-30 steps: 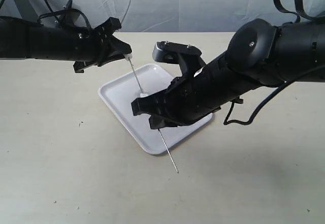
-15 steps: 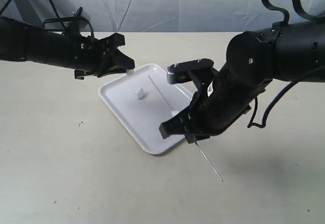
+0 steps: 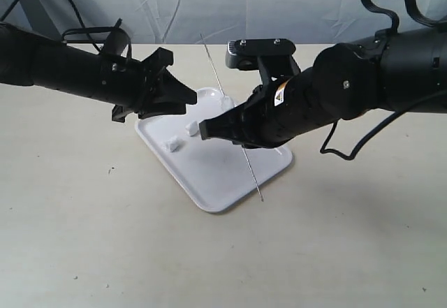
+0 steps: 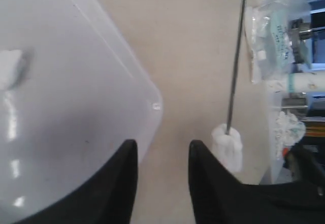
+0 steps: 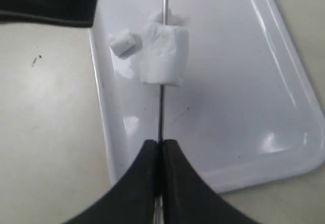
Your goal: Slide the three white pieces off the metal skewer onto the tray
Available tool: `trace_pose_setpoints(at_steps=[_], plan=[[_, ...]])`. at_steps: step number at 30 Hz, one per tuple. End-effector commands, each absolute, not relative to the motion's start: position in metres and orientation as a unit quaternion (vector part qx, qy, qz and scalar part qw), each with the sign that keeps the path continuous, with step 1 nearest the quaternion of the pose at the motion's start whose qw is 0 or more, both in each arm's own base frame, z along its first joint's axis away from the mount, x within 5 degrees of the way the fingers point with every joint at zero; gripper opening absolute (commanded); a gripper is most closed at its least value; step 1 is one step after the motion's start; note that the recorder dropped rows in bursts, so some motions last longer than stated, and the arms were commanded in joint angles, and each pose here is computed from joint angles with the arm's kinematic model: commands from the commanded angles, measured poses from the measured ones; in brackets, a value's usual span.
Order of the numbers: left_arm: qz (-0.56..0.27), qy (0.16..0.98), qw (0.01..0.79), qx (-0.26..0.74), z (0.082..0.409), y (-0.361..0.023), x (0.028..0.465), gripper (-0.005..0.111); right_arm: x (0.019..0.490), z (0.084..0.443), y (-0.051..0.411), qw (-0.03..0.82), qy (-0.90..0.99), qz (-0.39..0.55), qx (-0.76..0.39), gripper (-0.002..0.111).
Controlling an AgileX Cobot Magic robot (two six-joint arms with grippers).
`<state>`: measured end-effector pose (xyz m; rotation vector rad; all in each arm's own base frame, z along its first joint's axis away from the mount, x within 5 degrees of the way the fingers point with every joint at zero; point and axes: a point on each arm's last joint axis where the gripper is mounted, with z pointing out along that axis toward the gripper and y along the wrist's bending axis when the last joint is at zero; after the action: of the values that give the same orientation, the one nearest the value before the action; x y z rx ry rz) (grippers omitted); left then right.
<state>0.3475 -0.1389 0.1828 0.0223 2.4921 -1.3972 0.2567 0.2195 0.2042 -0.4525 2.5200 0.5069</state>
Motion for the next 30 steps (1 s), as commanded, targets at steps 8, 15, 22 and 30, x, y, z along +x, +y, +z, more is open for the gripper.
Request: trace_pose_setpoints(at_steps=[8,15,22,30], plan=[[-0.560,0.812,0.163,0.028,0.202,-0.148,0.346,0.033,0.264,0.215,0.223,0.313,0.914,0.224,-0.130,-0.001],[-0.565,0.809,0.158,0.036,0.202,-0.150,0.344,0.033,0.266,0.210,0.226,0.304,0.917,0.233,-0.108,-0.001],[-0.549,0.819,0.156,0.052,0.199,-0.155,0.341,0.033,0.267,0.206,0.229,0.289,0.921,0.242,-0.094,-0.001],[-0.536,0.827,0.161,0.052,0.197,-0.155,0.342,0.033,0.272,0.219,0.236,0.289,0.919,0.251,-0.100,-0.001]])
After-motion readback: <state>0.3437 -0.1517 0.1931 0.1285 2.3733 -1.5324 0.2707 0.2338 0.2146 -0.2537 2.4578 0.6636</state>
